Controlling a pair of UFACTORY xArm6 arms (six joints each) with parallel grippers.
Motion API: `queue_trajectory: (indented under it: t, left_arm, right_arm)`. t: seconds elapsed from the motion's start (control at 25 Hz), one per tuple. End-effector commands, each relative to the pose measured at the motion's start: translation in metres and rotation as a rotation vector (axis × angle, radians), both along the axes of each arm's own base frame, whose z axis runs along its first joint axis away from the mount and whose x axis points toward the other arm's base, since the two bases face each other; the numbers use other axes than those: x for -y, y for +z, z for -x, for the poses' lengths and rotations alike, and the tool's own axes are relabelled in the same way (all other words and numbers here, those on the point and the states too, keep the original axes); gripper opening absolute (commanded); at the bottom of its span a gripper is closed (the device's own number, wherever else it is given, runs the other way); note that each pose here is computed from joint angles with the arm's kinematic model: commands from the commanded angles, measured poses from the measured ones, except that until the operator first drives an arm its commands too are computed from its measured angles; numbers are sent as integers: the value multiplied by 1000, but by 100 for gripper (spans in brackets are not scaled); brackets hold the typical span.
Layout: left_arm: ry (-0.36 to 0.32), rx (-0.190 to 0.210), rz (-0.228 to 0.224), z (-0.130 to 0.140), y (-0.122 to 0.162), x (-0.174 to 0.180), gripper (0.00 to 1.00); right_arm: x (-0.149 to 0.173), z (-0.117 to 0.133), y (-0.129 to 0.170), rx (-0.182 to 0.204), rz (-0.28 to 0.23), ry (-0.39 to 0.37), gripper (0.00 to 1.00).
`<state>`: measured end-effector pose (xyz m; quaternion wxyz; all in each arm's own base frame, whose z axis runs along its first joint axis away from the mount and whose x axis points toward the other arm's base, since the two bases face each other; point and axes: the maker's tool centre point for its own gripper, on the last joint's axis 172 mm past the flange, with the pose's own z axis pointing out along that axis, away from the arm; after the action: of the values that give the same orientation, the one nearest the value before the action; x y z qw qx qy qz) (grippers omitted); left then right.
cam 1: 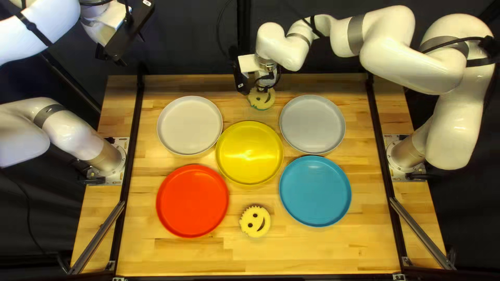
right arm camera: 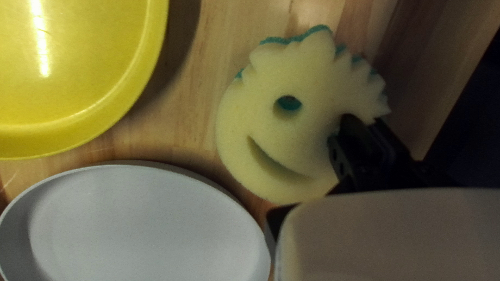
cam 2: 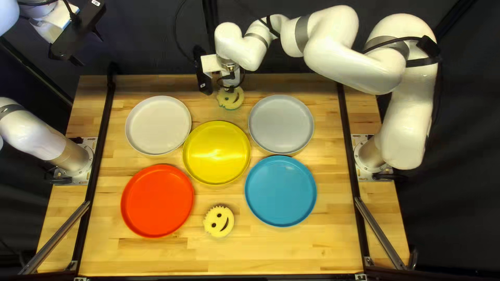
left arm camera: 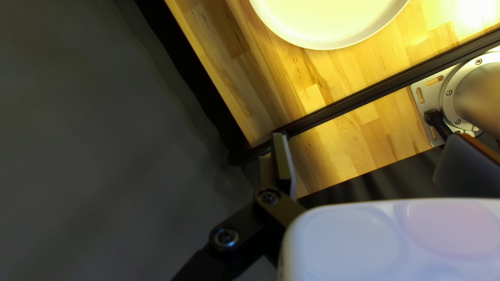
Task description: Pick up sponge and scrub the plate
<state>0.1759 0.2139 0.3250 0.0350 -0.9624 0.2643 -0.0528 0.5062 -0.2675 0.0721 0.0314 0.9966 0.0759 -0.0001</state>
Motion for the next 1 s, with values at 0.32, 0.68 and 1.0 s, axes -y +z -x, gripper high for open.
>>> queue_trajectory:
  t: [0.32, 0.68, 1.0]
  left_arm:
    - [0, 0, 0, 0, 0, 0, 100]
    - [0, 0, 0, 0, 0, 0, 100]
    - [0, 0, 0, 0, 0, 0, 100]
  right_arm:
    - [5, 109, 70, -29, -59, -116, 100]
    - [0, 213, 121, -33, -147, -122, 100]
    - [-12, 311, 179, -62, -165, -154, 100]
